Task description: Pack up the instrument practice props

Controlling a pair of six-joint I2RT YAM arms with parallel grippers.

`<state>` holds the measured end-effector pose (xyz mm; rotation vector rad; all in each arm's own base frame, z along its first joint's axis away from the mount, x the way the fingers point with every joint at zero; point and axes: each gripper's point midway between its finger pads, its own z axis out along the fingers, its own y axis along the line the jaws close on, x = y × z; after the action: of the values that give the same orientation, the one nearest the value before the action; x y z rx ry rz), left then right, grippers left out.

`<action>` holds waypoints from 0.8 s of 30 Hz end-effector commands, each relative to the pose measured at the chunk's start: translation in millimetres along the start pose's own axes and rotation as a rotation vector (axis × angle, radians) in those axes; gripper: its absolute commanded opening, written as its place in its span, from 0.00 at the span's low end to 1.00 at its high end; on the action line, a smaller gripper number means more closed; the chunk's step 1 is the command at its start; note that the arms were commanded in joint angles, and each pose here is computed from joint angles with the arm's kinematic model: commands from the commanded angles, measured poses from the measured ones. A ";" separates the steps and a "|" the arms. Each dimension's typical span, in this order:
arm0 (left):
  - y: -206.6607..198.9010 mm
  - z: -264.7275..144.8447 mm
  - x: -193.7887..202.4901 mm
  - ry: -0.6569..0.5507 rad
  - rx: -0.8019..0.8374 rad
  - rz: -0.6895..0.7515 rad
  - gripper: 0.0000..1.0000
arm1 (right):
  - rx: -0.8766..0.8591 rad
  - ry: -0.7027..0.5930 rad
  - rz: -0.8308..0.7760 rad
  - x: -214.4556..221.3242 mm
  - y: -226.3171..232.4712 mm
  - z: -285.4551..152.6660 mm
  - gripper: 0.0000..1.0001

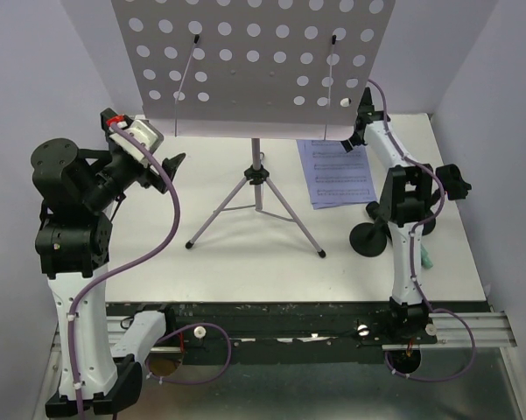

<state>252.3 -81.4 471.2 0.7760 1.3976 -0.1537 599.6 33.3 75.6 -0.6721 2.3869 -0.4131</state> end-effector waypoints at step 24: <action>-124.9 -22.1 48.5 0.055 0.662 0.152 0.89 | -0.273 -0.307 0.317 -20.6 -9.9 -257.0 0.94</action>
<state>207.0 -139.3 436.2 1.2011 1.3078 -0.4098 499.1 43.4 263.2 -0.4319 2.2199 -0.0910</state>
